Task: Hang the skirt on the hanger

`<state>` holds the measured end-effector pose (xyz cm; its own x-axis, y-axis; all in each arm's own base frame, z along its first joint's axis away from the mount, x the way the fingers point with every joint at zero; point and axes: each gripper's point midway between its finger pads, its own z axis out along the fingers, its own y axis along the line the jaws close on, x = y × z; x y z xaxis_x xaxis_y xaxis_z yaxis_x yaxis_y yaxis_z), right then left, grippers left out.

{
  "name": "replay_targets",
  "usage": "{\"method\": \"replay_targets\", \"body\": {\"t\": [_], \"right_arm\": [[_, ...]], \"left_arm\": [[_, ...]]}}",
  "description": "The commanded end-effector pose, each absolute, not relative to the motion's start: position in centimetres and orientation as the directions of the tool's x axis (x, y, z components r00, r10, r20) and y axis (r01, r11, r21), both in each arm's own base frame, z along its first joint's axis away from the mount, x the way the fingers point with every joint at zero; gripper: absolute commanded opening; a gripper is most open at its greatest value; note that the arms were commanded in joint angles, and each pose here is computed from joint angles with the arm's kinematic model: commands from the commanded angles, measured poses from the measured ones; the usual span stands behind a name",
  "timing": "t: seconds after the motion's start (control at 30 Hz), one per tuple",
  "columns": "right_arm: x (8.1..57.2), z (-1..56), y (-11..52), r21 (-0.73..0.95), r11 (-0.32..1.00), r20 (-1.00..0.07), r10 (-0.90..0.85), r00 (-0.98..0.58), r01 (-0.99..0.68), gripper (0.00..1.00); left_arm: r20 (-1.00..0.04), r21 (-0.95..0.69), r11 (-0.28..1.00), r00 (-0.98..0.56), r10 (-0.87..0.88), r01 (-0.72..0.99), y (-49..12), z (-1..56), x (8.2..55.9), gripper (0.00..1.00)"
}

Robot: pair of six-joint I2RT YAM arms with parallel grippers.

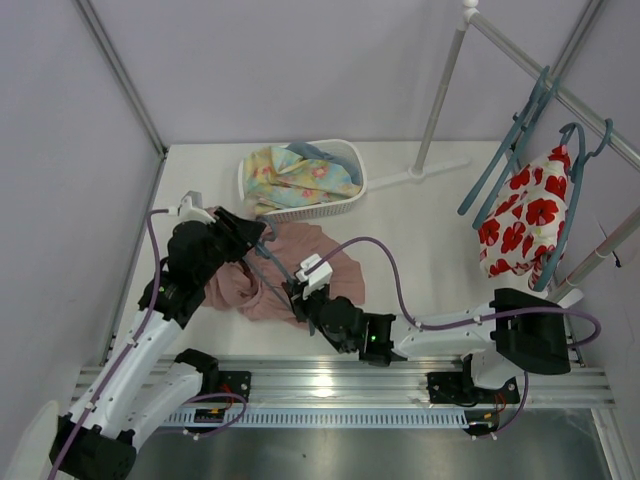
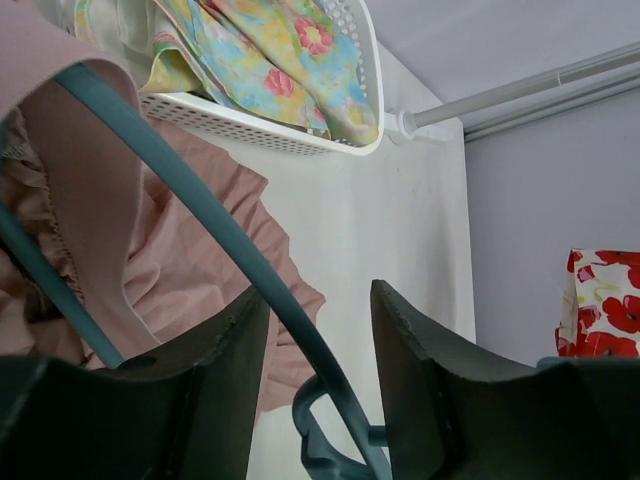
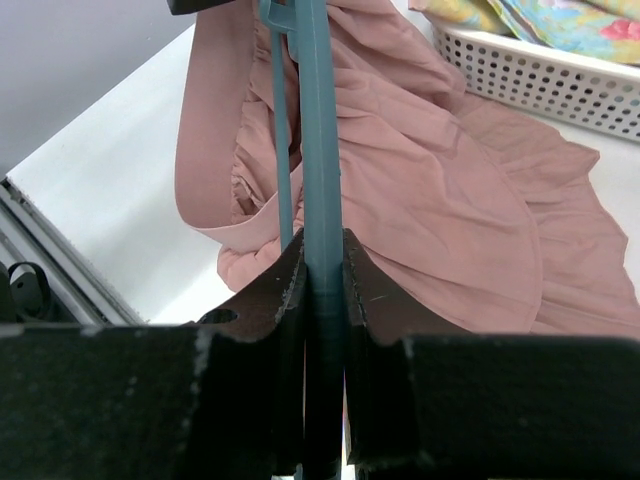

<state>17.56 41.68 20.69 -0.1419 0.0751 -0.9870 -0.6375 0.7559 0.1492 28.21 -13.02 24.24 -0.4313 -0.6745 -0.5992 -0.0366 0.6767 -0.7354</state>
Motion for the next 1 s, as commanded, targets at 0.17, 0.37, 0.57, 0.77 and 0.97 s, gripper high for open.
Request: {"method": "replay_targets", "body": {"t": [0.17, 0.37, 0.57, 0.77, 0.97], "right_arm": [[18.3, 24.7, 44.4, 0.208, 0.761, -0.978, 0.181, -0.106, -0.615, 0.00], [18.0, 24.5, 44.5, 0.214, 0.752, -0.977, 0.169, -0.132, -0.623, 0.00], [16.3, 24.9, 45.0, 0.235, 0.695, -0.969, 0.116, -0.217, -0.679, 0.15], [14.8, 25.9, 43.4, 0.297, 0.656, -0.947, 0.111, -0.301, -0.694, 0.26], [13.4, 29.9, 40.5, 0.377, 0.593, -0.924, 0.188, -0.333, -0.712, 0.40]], "left_arm": [[-0.616, -0.746, 0.666, -0.388, -0.685, 0.010, -13.1, 26.0, 28.8, 0.22], [-0.671, -0.691, 0.723, -0.386, -0.634, 0.013, -12.7, 26.0, 29.2, 0.01], [-0.716, -0.644, 0.765, -0.372, -0.591, 0.024, -12.0, 26.1, 29.0, 0.01], [-0.741, -0.610, 0.791, -0.380, -0.554, 0.036, -11.9, 25.8, 28.7, 0.01], [-0.747, -0.596, 0.802, -0.397, -0.533, 0.046, -11.9, 25.2, 28.4, 0.01]]}}
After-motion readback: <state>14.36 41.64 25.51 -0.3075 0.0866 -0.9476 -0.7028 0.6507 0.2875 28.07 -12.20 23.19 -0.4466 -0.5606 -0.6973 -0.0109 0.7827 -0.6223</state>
